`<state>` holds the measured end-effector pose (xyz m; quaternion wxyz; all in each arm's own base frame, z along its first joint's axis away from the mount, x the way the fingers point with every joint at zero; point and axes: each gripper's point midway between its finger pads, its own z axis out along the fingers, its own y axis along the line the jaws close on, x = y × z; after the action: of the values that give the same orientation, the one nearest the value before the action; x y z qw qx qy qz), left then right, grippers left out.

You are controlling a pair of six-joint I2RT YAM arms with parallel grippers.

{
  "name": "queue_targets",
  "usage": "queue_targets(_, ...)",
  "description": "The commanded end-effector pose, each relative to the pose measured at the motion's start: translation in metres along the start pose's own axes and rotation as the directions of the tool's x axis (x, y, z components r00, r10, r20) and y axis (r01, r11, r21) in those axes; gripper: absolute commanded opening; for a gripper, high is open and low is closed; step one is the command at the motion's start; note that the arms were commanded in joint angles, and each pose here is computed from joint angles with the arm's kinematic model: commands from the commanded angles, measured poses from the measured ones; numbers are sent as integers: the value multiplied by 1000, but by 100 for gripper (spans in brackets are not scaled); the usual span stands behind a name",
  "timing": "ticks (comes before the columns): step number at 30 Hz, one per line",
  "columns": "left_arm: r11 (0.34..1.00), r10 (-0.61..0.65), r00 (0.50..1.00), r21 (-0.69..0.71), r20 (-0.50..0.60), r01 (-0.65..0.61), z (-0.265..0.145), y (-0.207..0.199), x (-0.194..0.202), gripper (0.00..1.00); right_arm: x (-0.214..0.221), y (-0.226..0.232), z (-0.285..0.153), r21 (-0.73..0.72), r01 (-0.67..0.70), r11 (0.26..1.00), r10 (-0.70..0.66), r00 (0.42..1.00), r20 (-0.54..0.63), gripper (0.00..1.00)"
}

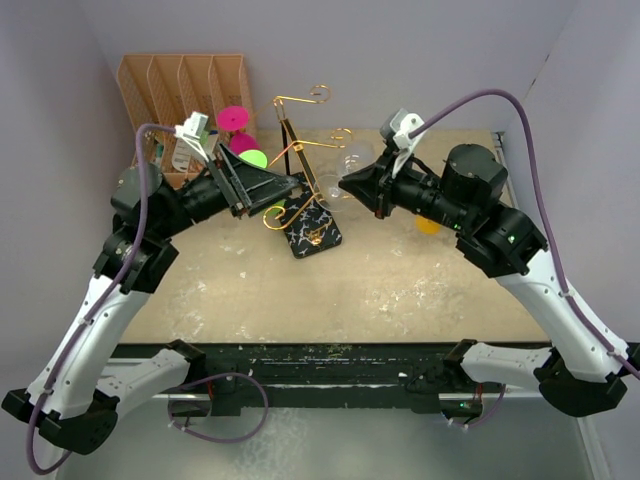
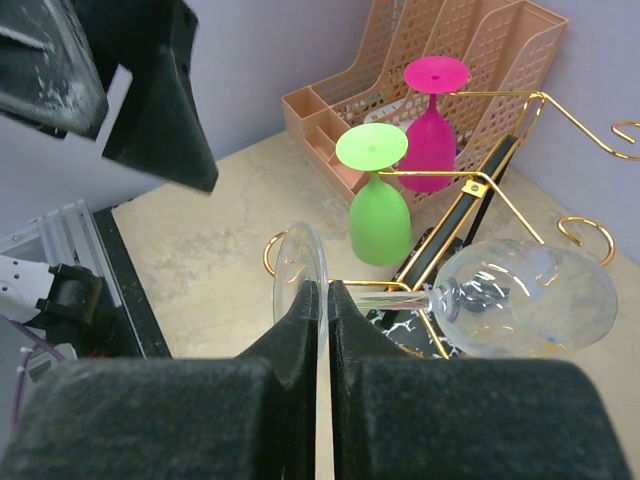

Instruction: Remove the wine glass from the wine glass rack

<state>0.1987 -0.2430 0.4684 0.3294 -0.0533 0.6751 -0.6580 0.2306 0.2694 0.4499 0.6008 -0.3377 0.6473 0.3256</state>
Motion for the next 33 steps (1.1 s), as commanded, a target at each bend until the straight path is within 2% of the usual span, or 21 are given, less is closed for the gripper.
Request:
queue_targets(1, 880, 475, 870, -39, 135, -474, -10, -9, -28, 68, -39, 8, -1, -40, 37, 999, -32, 992, 123, 0)
queue_targets(4, 850, 522, 834, -21, 181, -527, -11, 2, -27, 56, -42, 14, 1, -71, 24, 997, -14, 991, 132, 0)
queue_targets(6, 837, 537, 828, 17, 159, -546, -5, 6, -21, 47, -47, 17, 0, -84, 19, 996, -7, 989, 146, 0)
queue_targets(8, 824, 558, 819, 31, 133, -566, 0, 10, -19, 44, -52, 18, -2, -92, 19, 996, -4, 987, 159, 0)
queue_targets(9, 818, 567, 814, 35, 124, -575, 2, 11, -18, 45, -55, 20, -3, -97, 19, 995, -3, 986, 166, 0)
queue_targets(12, 807, 583, 807, 50, 98, -589, 8, 14, -17, 61, -58, 24, -4, -123, 18, 992, 3, 986, 168, 0)
queue_targets(15, 792, 598, 797, 90, 83, -604, 13, 11, -14, 64, -59, 27, -5, -136, 17, 991, 6, 986, 168, 0)
queue_targets(26, 761, 608, 786, 201, 111, -617, 13, -4, -6, 58, -63, 32, -9, -159, 12, 987, 17, 984, 179, 0)
queue_targets(33, 750, 608, 791, 271, 76, -603, 13, -4, 6, 54, -64, 35, -9, -172, 8, 985, 25, 982, 186, 0)
